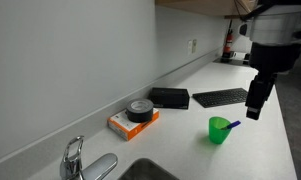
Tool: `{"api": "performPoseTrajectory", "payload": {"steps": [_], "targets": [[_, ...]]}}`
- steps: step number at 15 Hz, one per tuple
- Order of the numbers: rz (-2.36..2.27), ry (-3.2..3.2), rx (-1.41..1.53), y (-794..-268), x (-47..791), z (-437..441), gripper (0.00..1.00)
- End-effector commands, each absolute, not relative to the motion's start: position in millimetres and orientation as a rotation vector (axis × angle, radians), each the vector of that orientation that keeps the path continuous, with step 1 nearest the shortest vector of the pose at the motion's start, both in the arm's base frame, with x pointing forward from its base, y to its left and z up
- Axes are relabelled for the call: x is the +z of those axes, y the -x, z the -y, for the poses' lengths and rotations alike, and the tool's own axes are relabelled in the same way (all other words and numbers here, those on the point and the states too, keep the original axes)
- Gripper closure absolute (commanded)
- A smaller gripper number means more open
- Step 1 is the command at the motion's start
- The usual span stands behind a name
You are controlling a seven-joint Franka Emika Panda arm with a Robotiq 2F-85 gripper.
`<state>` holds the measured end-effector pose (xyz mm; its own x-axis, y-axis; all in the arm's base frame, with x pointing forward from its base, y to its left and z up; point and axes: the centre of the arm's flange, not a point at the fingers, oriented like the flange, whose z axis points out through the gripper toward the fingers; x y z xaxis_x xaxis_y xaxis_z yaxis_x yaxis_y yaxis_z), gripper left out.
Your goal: Put the marker in the cup on the counter
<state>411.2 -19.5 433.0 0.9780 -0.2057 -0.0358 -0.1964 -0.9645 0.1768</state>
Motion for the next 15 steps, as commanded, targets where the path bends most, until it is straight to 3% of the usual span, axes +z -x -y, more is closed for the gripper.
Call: {"api": "performPoseTrajectory", "payload": {"steps": [1,15], "targets": [[0.334,-2.954,-0.099,-412,429,29,0.0],[0.565,-2.903,-0.056,-435,390,59,0.0]]}}
